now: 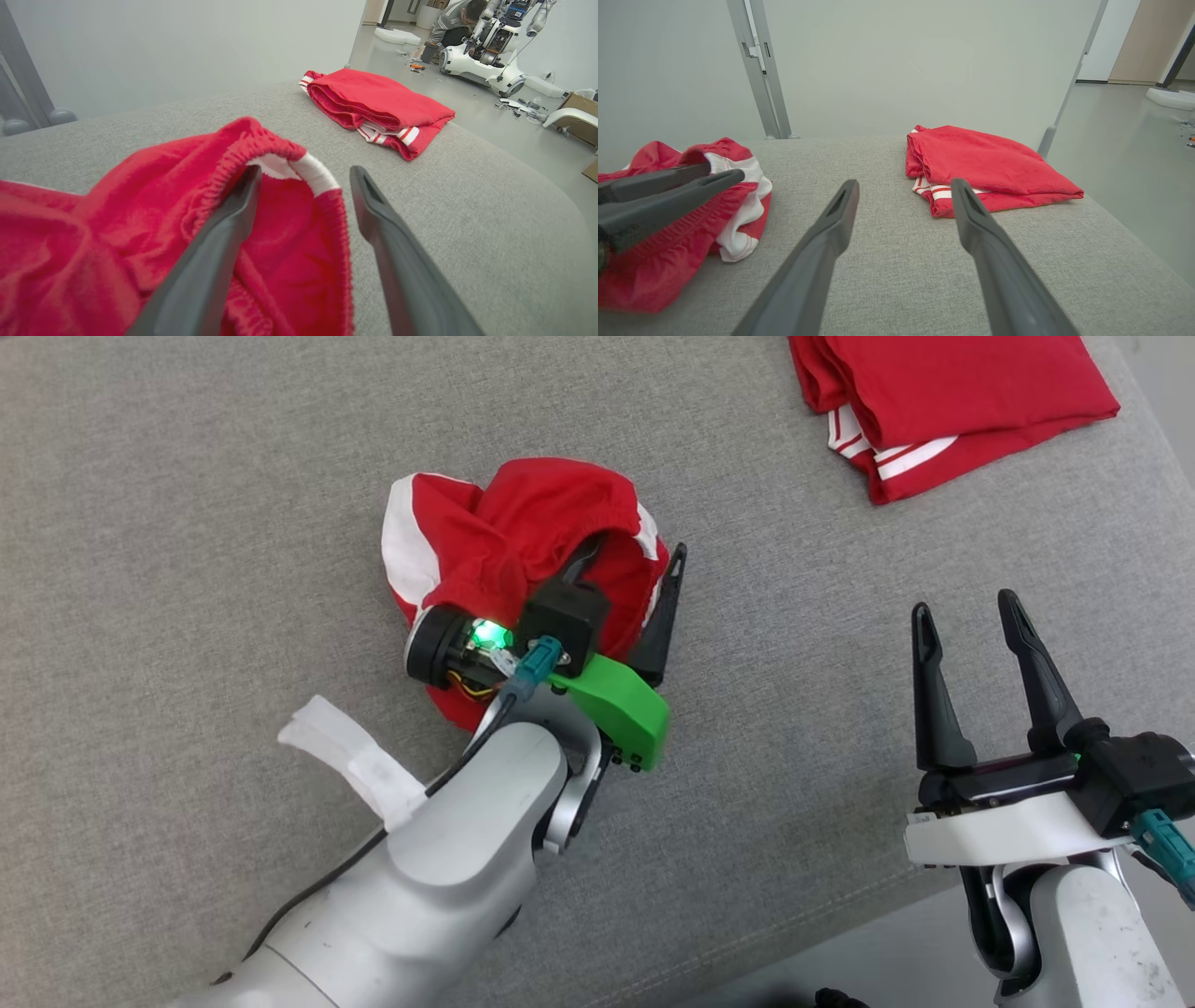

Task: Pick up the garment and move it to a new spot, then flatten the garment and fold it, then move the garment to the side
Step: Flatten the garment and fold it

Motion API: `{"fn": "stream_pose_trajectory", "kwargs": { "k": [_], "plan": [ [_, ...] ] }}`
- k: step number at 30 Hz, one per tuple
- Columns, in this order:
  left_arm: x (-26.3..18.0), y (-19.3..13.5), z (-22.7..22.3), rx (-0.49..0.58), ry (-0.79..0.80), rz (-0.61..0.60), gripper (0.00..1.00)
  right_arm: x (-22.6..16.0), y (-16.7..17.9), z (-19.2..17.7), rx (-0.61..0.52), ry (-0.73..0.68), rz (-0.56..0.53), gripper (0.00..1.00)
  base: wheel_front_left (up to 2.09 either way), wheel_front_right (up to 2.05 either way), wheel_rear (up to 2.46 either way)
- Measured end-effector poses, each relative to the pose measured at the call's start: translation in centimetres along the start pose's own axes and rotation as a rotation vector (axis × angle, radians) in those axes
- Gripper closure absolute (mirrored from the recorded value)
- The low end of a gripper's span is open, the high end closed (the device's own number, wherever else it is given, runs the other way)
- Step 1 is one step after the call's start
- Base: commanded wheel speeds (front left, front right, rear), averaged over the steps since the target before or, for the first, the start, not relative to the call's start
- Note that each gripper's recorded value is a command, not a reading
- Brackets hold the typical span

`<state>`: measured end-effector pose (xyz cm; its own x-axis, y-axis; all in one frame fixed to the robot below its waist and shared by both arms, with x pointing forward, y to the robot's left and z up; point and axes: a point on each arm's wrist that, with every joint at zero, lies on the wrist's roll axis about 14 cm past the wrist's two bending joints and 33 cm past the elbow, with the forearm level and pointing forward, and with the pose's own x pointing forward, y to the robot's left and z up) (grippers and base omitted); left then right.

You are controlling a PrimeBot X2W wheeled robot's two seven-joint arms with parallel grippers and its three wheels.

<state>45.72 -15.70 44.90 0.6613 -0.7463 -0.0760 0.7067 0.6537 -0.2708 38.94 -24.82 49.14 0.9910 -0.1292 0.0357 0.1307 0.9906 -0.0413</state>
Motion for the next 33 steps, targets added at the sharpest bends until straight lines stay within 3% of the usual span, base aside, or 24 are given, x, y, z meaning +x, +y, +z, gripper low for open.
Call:
{"fn": "stream_pose_trajectory", "kwargs": {
  "k": [1, 8, 18, 23, 25, 33],
  "plan": [
    [0.2, 0.3, 0.1, -0.001, 0.001, 0.010, 1.00, 0.0, 0.0, 0.0, 0.001, 0.000, -0.001, 0.00, 0.00, 0.00, 0.00],
    [0.5, 0.2, 2.3, -0.025, -0.047, -0.002, 1.00, -0.1, 0.0, 0.1, 0.014, -0.003, -0.002, 0.00, 0.00, 0.00, 0.00],
    [-0.8, -6.1, 16.6, 0.016, -0.398, -0.292, 1.00, -0.4, 1.1, 1.7, 0.028, -0.052, 0.033, 0.00, 0.00, 0.00, 0.00],
    [-2.8, -6.5, 21.3, 0.026, -0.511, -0.292, 1.00, -0.5, 1.9, 2.0, 0.028, -0.063, 0.057, 0.00, 0.00, 0.00, 0.00],
    [-3.4, -4.9, 20.0, 0.012, -0.459, -0.240, 1.00, -0.4, 2.5, 2.0, 0.033, -0.065, 0.075, 0.00, 0.00, 0.00, 0.00],
    [-10.9, 7.2, 5.8, -0.144, -0.131, 0.178, 1.00, 0.1, 5.2, -0.4, 0.121, 0.001, 0.160, 0.00, 0.00, 0.00, 0.00]
  ]
}}
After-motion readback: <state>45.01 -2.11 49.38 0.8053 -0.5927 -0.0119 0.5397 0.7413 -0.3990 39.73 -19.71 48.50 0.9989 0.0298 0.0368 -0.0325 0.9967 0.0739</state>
